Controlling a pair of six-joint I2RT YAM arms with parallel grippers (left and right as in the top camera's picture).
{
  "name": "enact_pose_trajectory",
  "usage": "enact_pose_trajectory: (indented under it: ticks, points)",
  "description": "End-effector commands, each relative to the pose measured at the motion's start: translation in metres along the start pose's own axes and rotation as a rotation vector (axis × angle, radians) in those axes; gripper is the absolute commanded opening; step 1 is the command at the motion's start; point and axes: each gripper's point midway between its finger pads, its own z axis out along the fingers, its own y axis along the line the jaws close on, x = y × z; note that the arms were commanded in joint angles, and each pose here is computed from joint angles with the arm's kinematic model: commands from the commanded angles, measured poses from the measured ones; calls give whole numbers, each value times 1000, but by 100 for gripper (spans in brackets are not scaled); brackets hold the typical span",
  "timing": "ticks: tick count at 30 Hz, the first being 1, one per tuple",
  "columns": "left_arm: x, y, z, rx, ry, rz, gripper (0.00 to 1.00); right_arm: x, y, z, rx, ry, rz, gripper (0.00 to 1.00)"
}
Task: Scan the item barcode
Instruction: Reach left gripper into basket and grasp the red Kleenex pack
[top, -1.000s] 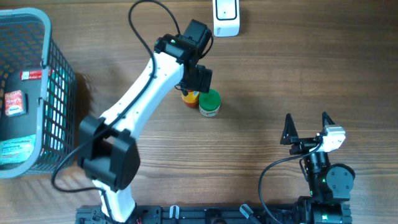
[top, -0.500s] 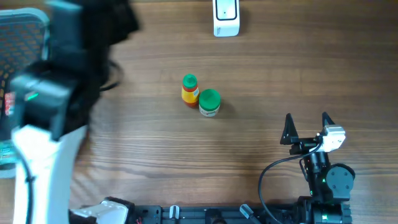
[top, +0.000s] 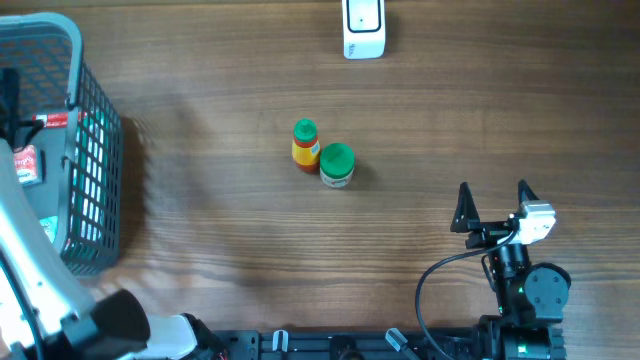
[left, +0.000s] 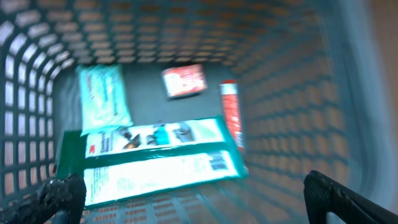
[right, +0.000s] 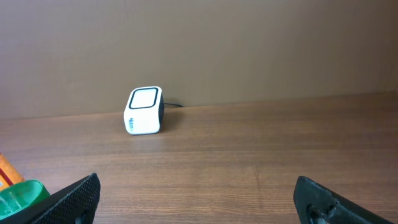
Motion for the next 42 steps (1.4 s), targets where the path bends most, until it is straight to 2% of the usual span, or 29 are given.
enact_pose_trajectory:
  ticks: [1,7,15,29,42]
  points:
    - [13,23,57,-142,100,-104,100,-1,1,0,-5,-6,2,100]
    - [36,47,136,-267,142,-152,100,-1,1,0,-5,-6,1,100]
    - [53,41,196,-237,117,-164,100,-1,1,0,-5,-6,1,100]
    - [56,36,258,-259,32,-160,100,-1,1,0,-5,-6,1,100]
    - [34,29,271,-236,-92,-183,100,-1,1,0,-5,-6,2,100]
